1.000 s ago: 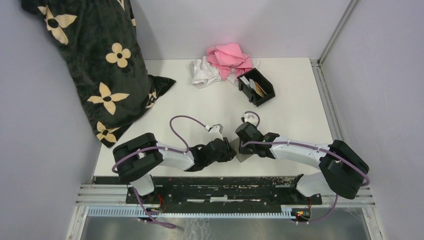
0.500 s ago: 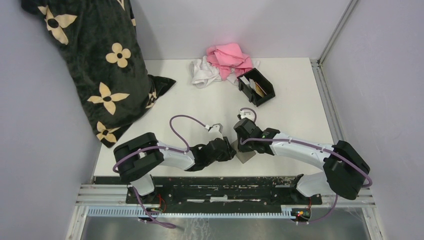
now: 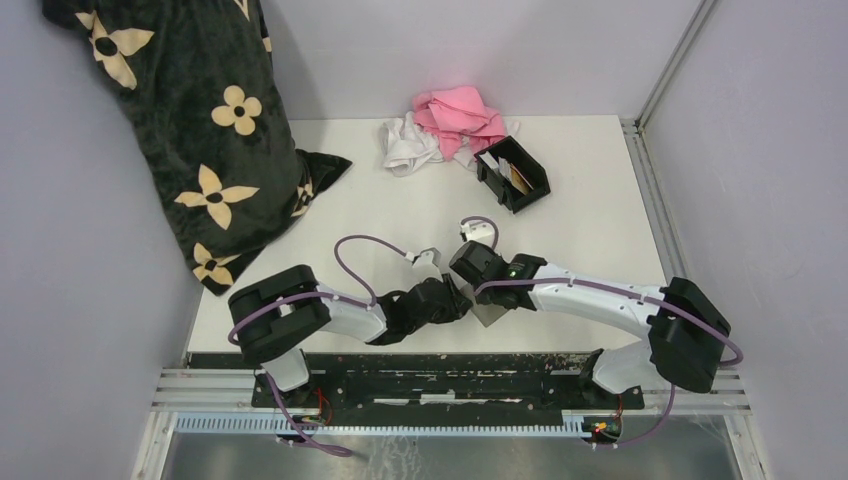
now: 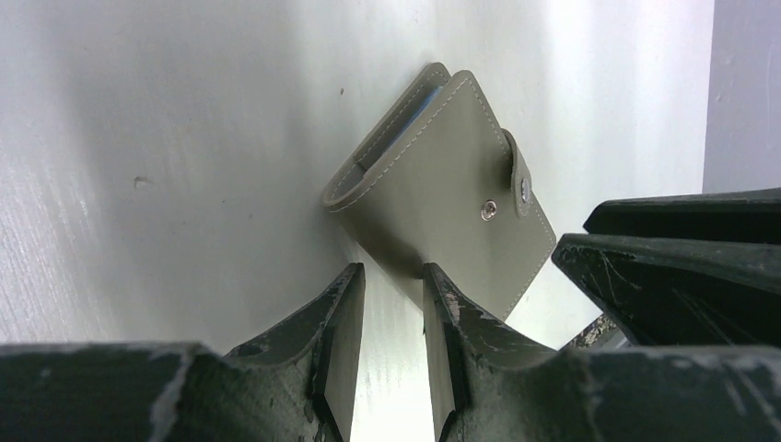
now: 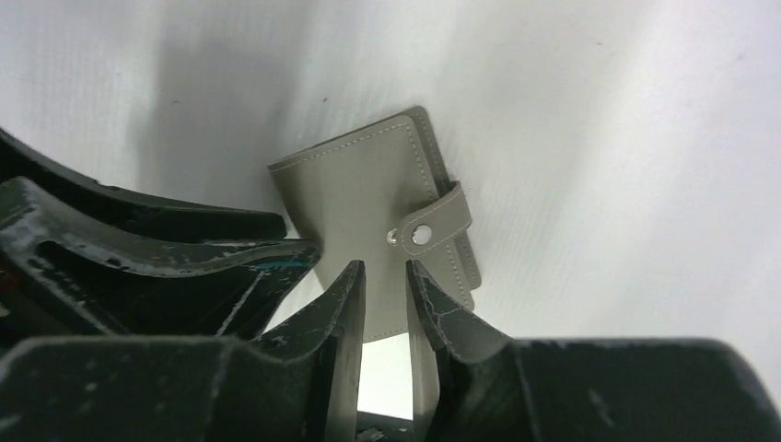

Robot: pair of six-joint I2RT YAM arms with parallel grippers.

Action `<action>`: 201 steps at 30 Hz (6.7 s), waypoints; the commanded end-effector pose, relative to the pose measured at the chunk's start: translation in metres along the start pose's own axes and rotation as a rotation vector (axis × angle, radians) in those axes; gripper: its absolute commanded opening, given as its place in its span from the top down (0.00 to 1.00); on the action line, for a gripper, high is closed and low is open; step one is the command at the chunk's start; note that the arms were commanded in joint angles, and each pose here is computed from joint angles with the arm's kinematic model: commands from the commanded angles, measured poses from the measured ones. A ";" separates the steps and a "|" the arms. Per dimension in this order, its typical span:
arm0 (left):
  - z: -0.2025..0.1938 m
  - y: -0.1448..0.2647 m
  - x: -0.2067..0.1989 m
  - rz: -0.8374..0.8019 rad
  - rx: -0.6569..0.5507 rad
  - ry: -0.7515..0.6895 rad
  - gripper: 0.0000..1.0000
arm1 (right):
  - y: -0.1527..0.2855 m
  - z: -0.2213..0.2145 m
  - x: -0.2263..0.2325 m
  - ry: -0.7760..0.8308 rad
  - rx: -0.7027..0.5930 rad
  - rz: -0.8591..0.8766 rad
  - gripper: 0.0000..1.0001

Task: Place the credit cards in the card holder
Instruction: Close the card holder at the center of the board.

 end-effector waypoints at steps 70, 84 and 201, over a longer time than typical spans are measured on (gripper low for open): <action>-0.017 -0.009 0.028 0.065 0.059 0.052 0.62 | -0.026 -0.009 0.014 0.183 0.065 -0.154 0.99; -0.017 -0.008 0.029 0.068 0.058 0.051 0.62 | -0.027 -0.019 0.010 0.187 0.096 -0.170 0.99; -0.005 -0.053 -0.009 0.232 0.007 -0.205 0.61 | -0.051 -0.061 -0.075 -0.561 0.132 0.057 0.88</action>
Point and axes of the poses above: each gripper's point midway between its finger pads, its own y axis back along the fingers, its own x axis along the line the jaws close on, z = x × y, the point moved 8 cm from there along y, back along the fingers, and after that the axes turned 9 degrees about y, right-handed, at the moved point
